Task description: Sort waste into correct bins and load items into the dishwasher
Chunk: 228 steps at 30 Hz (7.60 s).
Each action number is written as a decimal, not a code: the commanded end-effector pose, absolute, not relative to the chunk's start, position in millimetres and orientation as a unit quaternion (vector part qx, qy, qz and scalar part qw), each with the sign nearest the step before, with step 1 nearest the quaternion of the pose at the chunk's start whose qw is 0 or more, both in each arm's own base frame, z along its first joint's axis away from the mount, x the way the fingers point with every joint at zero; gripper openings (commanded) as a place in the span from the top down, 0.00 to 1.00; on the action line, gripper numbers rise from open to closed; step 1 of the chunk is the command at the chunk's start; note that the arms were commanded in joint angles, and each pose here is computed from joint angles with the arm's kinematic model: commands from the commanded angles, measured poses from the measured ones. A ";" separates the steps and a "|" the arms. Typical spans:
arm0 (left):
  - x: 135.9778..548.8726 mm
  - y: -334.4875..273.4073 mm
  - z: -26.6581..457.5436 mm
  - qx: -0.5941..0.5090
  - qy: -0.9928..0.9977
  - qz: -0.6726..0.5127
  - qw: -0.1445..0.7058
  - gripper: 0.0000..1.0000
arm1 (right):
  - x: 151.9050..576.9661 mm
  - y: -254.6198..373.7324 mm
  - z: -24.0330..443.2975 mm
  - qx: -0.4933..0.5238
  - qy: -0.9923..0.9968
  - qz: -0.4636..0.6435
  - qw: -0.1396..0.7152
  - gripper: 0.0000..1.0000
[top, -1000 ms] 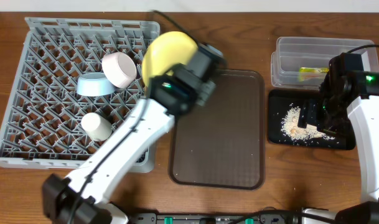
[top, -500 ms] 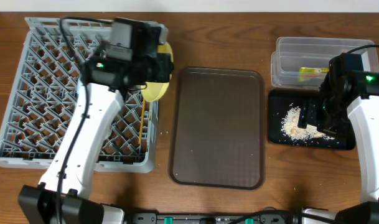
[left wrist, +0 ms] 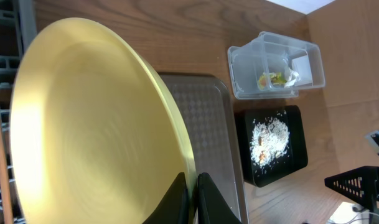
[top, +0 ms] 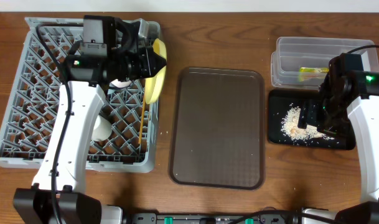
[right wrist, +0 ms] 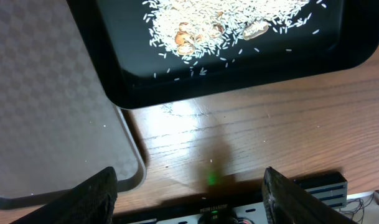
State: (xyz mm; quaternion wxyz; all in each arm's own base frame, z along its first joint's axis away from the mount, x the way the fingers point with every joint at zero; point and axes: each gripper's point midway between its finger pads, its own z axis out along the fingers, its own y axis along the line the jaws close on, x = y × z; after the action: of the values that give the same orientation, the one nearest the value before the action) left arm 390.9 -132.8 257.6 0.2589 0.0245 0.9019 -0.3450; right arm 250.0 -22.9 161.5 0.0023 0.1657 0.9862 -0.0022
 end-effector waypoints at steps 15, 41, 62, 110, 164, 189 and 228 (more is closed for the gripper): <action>391.1 -73.3 207.1 -0.066 0.924 -0.302 0.226 0.67 | 251.3 -26.5 169.5 0.174 0.985 -0.008 0.018 0.28; 288.4 26.3 186.4 -0.152 0.980 -0.006 0.126 0.21 | 358.5 11.4 198.7 0.061 0.967 0.071 0.236 0.01; 199.6 -7.5 234.5 -0.046 0.895 -0.064 0.439 0.09 | 214.9 -9.1 224.4 0.081 0.924 0.012 0.374 0.01; 193.1 -8.0 230.2 -0.047 0.900 -0.065 0.430 0.07 | 234.7 12.1 215.7 0.025 0.701 0.064 0.710 0.01; 183.2 -13.5 220.3 -0.026 0.887 -0.063 0.456 0.07 | 245.8 13.2 156.8 0.025 0.732 0.063 0.678 0.01; 245.3 -20.3 162.9 0.014 0.723 -0.066 0.687 0.06 | 245.8 13.2 156.8 0.025 0.732 0.063 0.678 0.01; 243.2 -21.6 140.3 0.014 0.755 -0.069 0.652 0.07 | 245.8 13.2 156.8 0.025 0.732 0.063 0.678 0.01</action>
State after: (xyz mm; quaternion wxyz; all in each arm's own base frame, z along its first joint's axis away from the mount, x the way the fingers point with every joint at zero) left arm 244.7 -18.1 154.8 0.6709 0.0040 0.7385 -0.0670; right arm 246.4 6.2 156.9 0.6780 0.0372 0.7322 0.0532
